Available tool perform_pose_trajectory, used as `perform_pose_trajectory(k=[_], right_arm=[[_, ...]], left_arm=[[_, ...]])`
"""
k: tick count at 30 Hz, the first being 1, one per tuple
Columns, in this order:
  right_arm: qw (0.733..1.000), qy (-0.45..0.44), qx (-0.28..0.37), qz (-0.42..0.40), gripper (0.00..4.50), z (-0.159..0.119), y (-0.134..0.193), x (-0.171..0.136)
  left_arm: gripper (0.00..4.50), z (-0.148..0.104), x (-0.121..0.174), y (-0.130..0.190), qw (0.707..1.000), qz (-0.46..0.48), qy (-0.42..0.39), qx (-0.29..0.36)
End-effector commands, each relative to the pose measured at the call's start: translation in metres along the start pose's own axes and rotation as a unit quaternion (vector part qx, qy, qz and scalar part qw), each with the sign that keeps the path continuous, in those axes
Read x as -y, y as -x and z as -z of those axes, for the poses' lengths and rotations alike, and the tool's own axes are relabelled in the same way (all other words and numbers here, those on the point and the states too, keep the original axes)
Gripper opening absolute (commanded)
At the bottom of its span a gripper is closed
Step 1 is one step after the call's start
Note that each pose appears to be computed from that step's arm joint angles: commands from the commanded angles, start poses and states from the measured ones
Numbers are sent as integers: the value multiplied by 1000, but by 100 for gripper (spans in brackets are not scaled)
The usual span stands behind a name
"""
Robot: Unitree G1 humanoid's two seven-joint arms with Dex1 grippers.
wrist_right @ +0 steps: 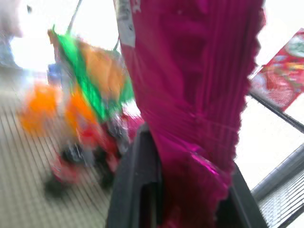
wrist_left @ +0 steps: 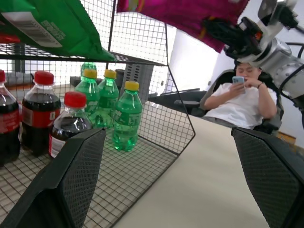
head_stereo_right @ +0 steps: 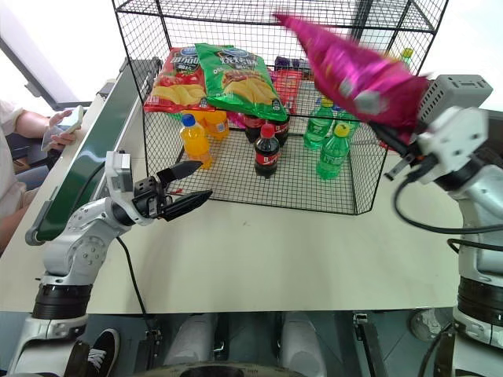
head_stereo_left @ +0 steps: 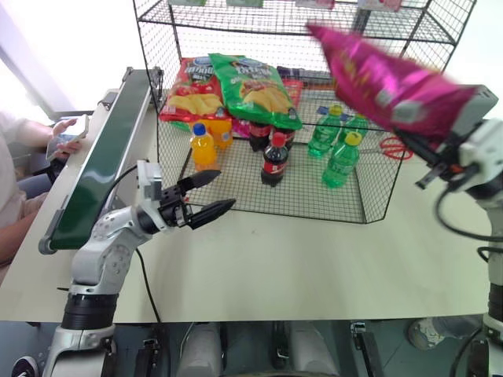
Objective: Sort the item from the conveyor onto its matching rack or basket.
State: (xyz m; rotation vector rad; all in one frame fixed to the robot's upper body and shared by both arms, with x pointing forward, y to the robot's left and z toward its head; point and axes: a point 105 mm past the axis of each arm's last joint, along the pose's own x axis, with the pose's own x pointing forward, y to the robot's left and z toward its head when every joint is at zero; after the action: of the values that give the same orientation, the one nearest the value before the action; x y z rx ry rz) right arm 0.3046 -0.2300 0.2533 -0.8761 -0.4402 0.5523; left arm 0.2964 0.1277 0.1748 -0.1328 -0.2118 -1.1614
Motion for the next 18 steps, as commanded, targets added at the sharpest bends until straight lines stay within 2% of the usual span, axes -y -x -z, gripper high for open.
perform_pose_trajectory(k=[1, 7, 11, 15, 18], right_arm=[[993, 112, -11, 24, 20, 2, -5, 12], [977, 189, -41, 90, 20, 15, -21, 26], [949, 282, -116, 79, 20, 35, -38, 26], [948, 259, -148, 115, 20, 40, -63, 34], [942, 250, -164, 151, 20, 39, -74, 42]], left_arm=[[450, -6, 3, -4, 1000, 18, -24, 8], [450, -3, 6, -3, 999, 15, -28, 6], [450, -1, 7, -3, 999, 16, -43, -7], [450, -6, 3, -10, 997, -5, -73, 6], [450, -8, 6, -14, 998, -6, -65, 17]])
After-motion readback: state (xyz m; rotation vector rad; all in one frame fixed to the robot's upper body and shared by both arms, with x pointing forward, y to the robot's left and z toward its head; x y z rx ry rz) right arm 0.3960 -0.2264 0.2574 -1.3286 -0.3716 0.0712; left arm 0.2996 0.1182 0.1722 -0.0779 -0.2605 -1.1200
